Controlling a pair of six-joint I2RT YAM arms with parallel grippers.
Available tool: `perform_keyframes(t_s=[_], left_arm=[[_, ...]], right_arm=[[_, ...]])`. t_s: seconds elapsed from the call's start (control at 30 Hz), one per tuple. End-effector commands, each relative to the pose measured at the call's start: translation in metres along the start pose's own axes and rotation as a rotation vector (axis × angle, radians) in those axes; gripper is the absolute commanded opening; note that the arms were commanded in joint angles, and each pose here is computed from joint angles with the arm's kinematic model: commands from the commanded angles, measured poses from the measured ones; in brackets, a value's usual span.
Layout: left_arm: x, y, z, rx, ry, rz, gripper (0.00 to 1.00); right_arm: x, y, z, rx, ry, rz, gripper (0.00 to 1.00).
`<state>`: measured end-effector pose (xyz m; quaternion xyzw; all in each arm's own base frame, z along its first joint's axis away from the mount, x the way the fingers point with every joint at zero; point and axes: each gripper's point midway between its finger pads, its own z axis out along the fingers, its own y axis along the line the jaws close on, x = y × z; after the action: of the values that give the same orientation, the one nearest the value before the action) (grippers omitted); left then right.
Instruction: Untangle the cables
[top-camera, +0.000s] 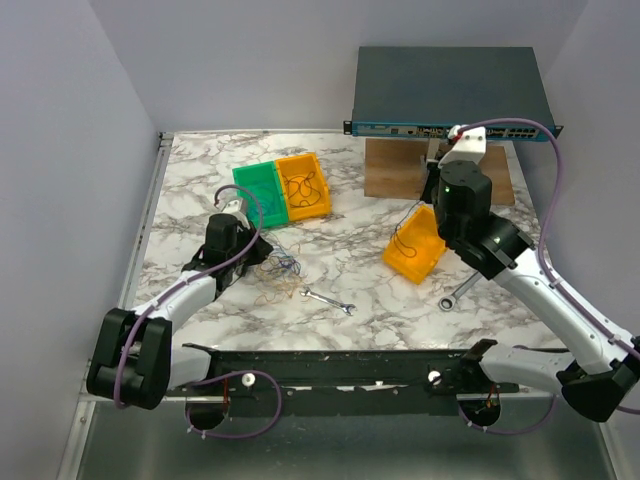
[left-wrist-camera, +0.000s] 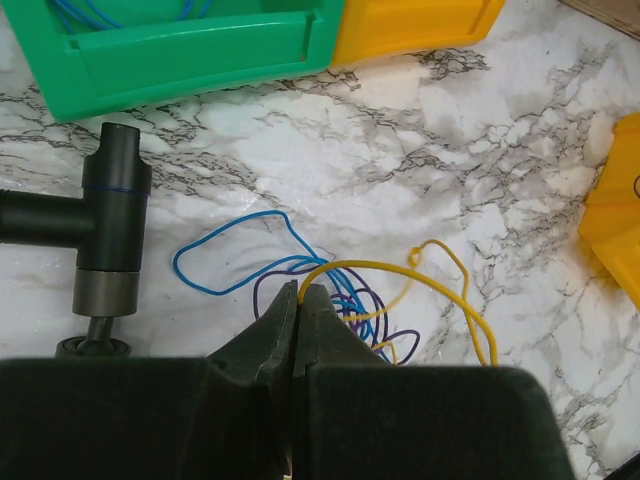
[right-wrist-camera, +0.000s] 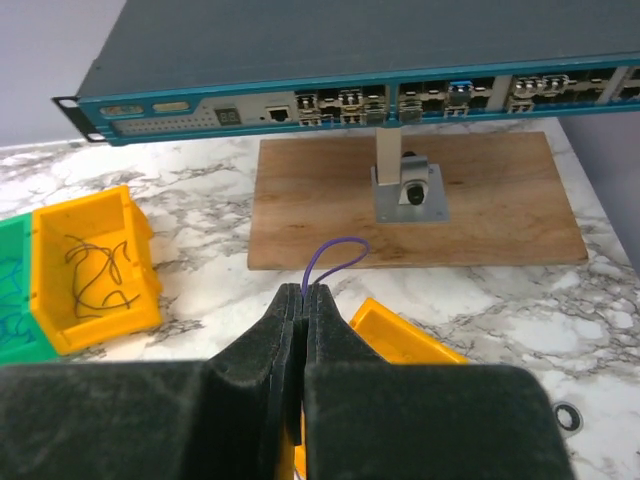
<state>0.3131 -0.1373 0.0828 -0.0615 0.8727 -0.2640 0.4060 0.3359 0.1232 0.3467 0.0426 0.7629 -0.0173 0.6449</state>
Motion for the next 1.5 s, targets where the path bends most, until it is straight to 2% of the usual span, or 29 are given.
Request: perform_keyframes(t_s=[0.0,0.13,0.3,0.5,0.57,0.67,0.8,1.1,1.3,1.47], left_arm=[[-0.017,-0.004,-0.006,0.009,-0.063,0.004,0.0],[-0.016,-0.023,-0.01,0.111,-0.072,0.039,0.01],[-0.016,-0.026,-0.011,0.111,-0.071,0.051,0.12],[-0.016,-0.031,-0.011,0.122,-0.067,0.06,0.17],[-0.016,-0.031,-0.012,0.121,-0.065,0.061,0.3],[-0.017,-0.029,-0.013,0.105,-0.07,0.06,0.56],[-0.019,-0.029,-0.017,0.104,-0.095,0.058,0.7],[-0.032,-0.024,-0.036,0.073,-0.219,0.056,0.83],[-0.037,-0.023,-0.044,0.069,-0.267,0.061,0.84],[-0.035,-0.024,-0.04,0.075,-0.245,0.062,0.84]], right_arm=[[-0.011,0.016,-0.008,-0.123,-0.003,-0.003,0.01],[-0.029,0.055,-0.01,-0.304,-0.013,0.019,0.01],[-0.068,0.096,-0.01,-0.455,-0.045,0.046,0.01],[-0.112,0.137,-0.003,-0.575,-0.095,0.081,0.01],[-0.123,0.149,0.002,-0.602,-0.11,0.087,0.01],[-0.136,0.167,0.011,-0.632,-0.146,0.108,0.01],[-0.145,0.192,0.025,-0.681,-0.181,0.127,0.01],[-0.129,0.239,0.062,-0.751,-0.227,0.165,0.01],[-0.114,0.271,0.093,-0.778,-0.241,0.165,0.01],[-0.095,0.291,0.118,-0.775,-0.225,0.146,0.01]])
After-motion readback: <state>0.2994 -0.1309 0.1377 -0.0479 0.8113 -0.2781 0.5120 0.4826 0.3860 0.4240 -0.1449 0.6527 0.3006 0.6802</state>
